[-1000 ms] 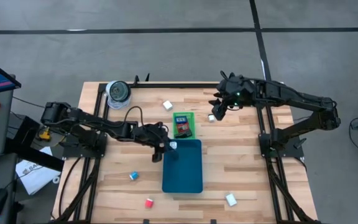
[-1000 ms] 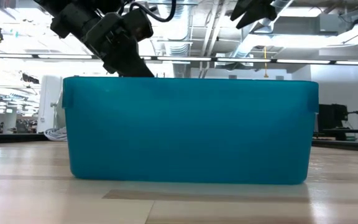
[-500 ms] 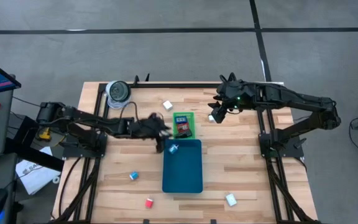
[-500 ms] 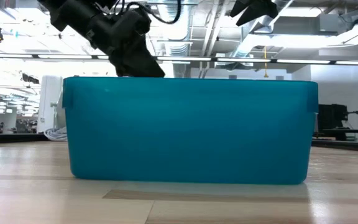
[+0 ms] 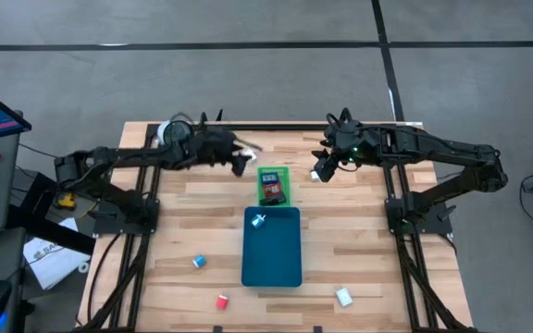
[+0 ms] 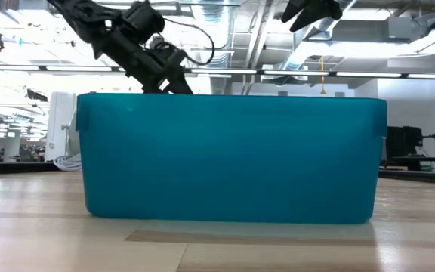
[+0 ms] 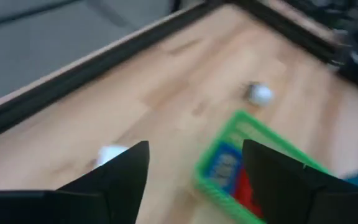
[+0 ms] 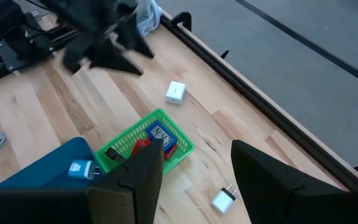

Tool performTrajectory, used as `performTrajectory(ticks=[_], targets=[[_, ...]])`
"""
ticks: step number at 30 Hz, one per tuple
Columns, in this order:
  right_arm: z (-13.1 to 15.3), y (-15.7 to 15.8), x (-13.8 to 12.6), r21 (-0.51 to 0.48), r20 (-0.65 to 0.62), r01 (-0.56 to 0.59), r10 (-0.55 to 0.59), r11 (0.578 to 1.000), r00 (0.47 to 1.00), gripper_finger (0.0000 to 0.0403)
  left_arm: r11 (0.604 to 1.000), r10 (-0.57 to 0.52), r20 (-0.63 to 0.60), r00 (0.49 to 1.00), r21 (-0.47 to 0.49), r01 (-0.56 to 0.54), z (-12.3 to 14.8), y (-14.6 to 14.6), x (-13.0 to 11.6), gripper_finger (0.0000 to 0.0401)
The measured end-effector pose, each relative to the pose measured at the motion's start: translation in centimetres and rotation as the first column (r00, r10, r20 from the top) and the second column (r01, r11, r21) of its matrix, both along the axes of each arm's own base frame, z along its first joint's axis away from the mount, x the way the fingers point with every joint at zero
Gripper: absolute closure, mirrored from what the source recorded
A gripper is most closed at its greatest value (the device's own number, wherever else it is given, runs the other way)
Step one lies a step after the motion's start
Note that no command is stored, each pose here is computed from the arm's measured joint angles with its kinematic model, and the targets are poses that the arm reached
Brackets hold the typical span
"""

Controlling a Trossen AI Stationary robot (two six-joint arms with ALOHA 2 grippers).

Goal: Pick & Place Office items
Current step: Put the top white charger adapter into the blue bin

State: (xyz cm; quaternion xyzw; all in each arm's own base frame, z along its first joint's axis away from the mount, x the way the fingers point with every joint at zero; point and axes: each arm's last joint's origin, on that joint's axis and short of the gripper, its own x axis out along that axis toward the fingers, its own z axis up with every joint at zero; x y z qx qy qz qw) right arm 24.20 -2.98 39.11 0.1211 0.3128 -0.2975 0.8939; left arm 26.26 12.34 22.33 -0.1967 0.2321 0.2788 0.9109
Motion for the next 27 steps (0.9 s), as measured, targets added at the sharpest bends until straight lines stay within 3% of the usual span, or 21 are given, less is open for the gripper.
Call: performTrajectory(ticks=[3,8,15,20,27], targets=[[0.0,0.0,0.0,0.0,0.0,0.0,0.0,1.0,1.0,0.0221,0.996,0.046,-0.003,0.999,-0.078,-0.046,0.9,1.5,0.7,0.0135],[0.0,-0.2,0.0,0.0,0.0,0.009,-0.009,1.0,1.0,0.0221,0.99,0.015,-0.035,0.999,-0.137,-0.02,2.8,2.6,3.5,0.0132],[0.0,-0.5,-0.1,0.0,-0.005,0.02,-0.02,1.0,1.0,0.0221,0.983,0.07,-0.284,0.956,-0.144,-0.115,2.8,5.3,6.8,0.0123],[0.0,-0.5,-0.1,0.0,-0.006,0.02,-0.02,1.0,1.0,0.0221,0.937,0.165,-0.357,0.919,-0.235,-0.259,1.6,7.5,8.0,0.0116],[0.0,-0.5,-0.1,-0.003,-0.008,0.021,-0.021,1.0,1.0,0.0221,0.853,0.276,-0.357,0.893,-0.337,-0.398,-0.5,9.7,8.4,0.0122]])
